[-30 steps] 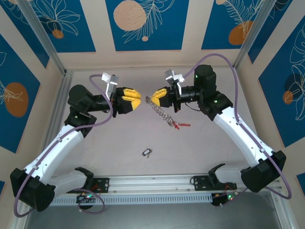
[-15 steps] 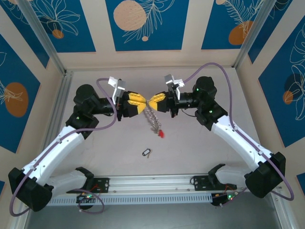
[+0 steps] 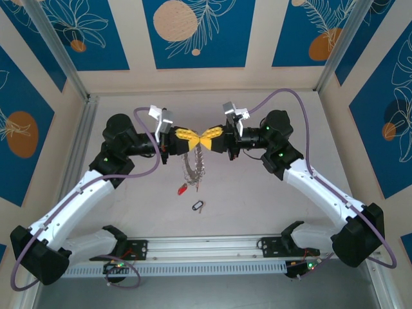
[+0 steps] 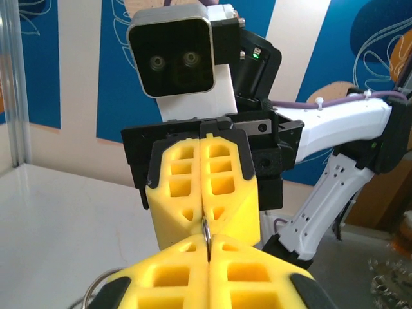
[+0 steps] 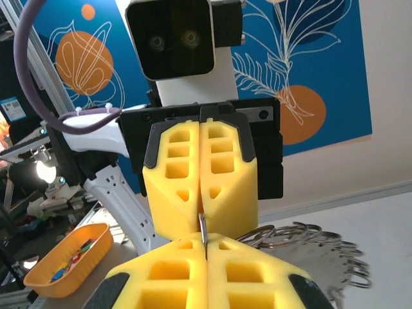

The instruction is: Put the keys on the keyring

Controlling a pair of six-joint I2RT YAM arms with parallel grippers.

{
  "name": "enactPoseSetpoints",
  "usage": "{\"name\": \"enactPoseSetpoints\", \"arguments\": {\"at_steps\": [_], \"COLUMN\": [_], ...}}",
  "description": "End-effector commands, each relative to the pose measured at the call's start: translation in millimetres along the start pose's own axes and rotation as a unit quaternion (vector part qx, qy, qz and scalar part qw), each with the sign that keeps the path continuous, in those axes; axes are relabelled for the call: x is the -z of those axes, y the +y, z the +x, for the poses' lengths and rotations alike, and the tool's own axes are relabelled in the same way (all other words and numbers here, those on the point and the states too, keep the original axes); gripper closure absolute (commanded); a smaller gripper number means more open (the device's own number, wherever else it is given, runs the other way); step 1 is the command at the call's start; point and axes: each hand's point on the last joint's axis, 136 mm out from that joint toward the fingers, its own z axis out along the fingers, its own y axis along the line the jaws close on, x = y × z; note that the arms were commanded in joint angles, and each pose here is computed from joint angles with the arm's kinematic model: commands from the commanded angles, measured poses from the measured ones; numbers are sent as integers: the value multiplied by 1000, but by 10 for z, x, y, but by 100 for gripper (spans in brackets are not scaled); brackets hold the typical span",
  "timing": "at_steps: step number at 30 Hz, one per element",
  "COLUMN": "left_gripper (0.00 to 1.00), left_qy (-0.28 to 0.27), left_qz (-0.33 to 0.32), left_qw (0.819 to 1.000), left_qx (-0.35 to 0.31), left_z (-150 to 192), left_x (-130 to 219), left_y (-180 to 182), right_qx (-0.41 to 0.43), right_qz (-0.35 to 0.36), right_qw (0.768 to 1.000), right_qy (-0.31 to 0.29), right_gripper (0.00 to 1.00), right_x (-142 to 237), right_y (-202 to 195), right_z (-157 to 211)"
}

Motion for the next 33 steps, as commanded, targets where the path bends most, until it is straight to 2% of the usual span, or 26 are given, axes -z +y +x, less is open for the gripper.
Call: {"name": "enactPoseSetpoints", "arguments": {"at_steps": [1,10,14,17,21,26,33], "left_gripper": [100,100,100,100,100,100,100], "left_qy": [-3,-2,-3,1,14,53,157], "left_qz": [20,27,30,35,44,44,38], "left_qw": [1000,999,998,998,997,996,985], "left_qx": [-21,-40,-50,-54,-58,-55,-58], "left_z": [-65,-51,-49,-53,-47,57,305], "left_x": [-19,-8,-1,-15,-34,-57,-22], "left_y": [-140,-178,-195,-192,-200,-161,-130], "right_qx": [20,36,22,15,6,8,36], "right_qz": [-3,-12,5,19,38,62,131], "right_qw": [999,999,1000,999,997,994,978], "right_qy": [-29,3,22,36,62,90,155], "right_gripper": [100,100,90,78,67,60,64], "right_x": [-14,-87,-35,20,111,234,357], "right_y": [97,219,210,198,181,147,8], "right_z": [-138,-3,99,155,226,271,361]}}
